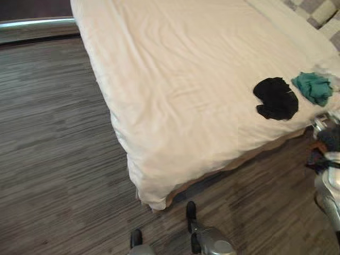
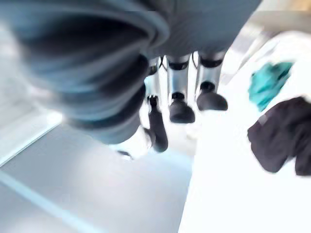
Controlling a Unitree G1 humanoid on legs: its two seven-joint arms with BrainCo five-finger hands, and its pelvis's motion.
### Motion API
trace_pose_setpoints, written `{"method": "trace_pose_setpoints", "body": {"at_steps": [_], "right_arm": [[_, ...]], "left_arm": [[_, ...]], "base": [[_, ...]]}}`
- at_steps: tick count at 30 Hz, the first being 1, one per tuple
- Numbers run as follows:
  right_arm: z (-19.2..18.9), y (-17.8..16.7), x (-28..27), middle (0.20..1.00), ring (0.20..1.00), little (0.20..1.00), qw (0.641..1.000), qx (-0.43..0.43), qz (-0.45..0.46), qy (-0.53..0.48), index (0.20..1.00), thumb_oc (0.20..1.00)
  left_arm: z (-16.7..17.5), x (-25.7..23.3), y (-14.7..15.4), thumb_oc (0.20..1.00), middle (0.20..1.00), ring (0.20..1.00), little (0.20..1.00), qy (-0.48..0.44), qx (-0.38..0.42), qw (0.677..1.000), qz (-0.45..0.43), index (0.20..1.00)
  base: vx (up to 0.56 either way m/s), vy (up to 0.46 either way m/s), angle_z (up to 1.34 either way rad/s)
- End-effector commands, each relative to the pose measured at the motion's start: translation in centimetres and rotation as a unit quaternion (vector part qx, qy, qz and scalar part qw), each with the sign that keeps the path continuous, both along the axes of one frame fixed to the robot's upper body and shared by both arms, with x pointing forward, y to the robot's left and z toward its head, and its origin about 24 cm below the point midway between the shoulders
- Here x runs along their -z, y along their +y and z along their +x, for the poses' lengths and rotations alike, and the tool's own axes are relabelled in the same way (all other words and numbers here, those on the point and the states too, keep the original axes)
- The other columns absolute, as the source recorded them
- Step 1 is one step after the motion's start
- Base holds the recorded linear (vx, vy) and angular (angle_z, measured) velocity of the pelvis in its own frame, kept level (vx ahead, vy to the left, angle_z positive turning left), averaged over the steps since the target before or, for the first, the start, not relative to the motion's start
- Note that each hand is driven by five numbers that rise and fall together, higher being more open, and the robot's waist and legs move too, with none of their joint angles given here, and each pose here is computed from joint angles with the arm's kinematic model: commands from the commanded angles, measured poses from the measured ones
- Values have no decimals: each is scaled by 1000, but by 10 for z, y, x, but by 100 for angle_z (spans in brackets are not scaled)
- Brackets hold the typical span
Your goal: Tidy up the quilt and then pick up the clothes from the bed and put them into the laundry hamper.
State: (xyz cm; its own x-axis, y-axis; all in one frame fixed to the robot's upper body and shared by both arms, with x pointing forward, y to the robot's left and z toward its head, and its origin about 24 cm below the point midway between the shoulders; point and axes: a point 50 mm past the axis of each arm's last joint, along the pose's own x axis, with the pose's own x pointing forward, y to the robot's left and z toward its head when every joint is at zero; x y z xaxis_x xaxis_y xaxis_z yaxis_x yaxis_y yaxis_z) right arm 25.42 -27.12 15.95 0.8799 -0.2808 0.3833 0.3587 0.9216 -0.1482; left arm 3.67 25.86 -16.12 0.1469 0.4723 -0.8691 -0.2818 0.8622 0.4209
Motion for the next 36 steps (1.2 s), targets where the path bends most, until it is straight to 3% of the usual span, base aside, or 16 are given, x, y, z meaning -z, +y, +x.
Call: {"method": "trace_pose_setpoints", "body": {"at_steps": [1, 6, 9, 13, 18, 24, 27, 28, 30, 33, 36], "right_arm": [[23, 7, -20, 200, 200, 200, 999, -26, -33, -1, 200, 200], [60, 38, -53, 200, 200, 200, 995, -81, -44, -23, 200, 200], [62, 39, -55, 200, 200, 200, 995, -85, -44, -23, 200, 200], [103, 88, -90, 200, 200, 200, 986, -140, -80, -47, 200, 200], [118, 114, -125, 200, 200, 200, 978, -172, -82, -84, 200, 200], [120, 158, -114, 200, 200, 200, 962, -251, -84, -67, 200, 200], [111, 207, -81, 200, 200, 200, 931, -346, -110, -20, 200, 200], [111, 207, -82, 200, 200, 200, 931, -346, -110, -21, 200, 200], [74, 271, -53, 200, 200, 200, 876, -468, -116, -11, 200, 200], [39, 302, -55, 200, 200, 200, 849, -518, -99, -43, 200, 200], [17, 312, -68, 200, 200, 200, 846, -517, -72, -107, 200, 200]], "left_arm": [[16, -1, 0, 1000, 1000, 1000, 1000, 4, 26, 1000, -1, 1000], [17, -2, 6, 1000, 1000, 1000, 1000, 27, 48, 998, 6, 1000], [17, -2, 6, 1000, 1000, 1000, 1000, 29, 48, 998, 6, 1000], [38, -10, 20, 1000, 1000, 1000, 1000, 13, 63, 998, -5, 1000], [52, -10, 12, 1000, 1000, 1000, 1000, -3, 94, 995, -29, 1000], [60, -6, -12, 1000, 1000, 1000, 1000, -37, 134, 988, -69, 1000], [64, -5, -28, 1000, 1000, 1000, 1000, -62, 138, 985, -86, 1000], [65, -5, -28, 1000, 1000, 1000, 1000, -63, 138, 985, -85, 1000], [70, -5, -32, 1000, 1000, 1000, 1000, -77, 145, 983, -85, 1000], [75, -6, -31, 1000, 1000, 1000, 1000, -78, 150, 983, -77, 1000], [77, -7, -26, 1000, 1000, 1000, 1000, -67, 144, 986, -58, 1000]], "base": [[6, -93, 15], [-36, -43, 31], [-15, 2, 24], [-96, 13, -6], [-108, 46, 30], [-86, 80, 15], [-64, 90, 1], [-33, 42, -3], [-57, 21, 1], [-25, -28, 7], [-19, -73, 12]]}}
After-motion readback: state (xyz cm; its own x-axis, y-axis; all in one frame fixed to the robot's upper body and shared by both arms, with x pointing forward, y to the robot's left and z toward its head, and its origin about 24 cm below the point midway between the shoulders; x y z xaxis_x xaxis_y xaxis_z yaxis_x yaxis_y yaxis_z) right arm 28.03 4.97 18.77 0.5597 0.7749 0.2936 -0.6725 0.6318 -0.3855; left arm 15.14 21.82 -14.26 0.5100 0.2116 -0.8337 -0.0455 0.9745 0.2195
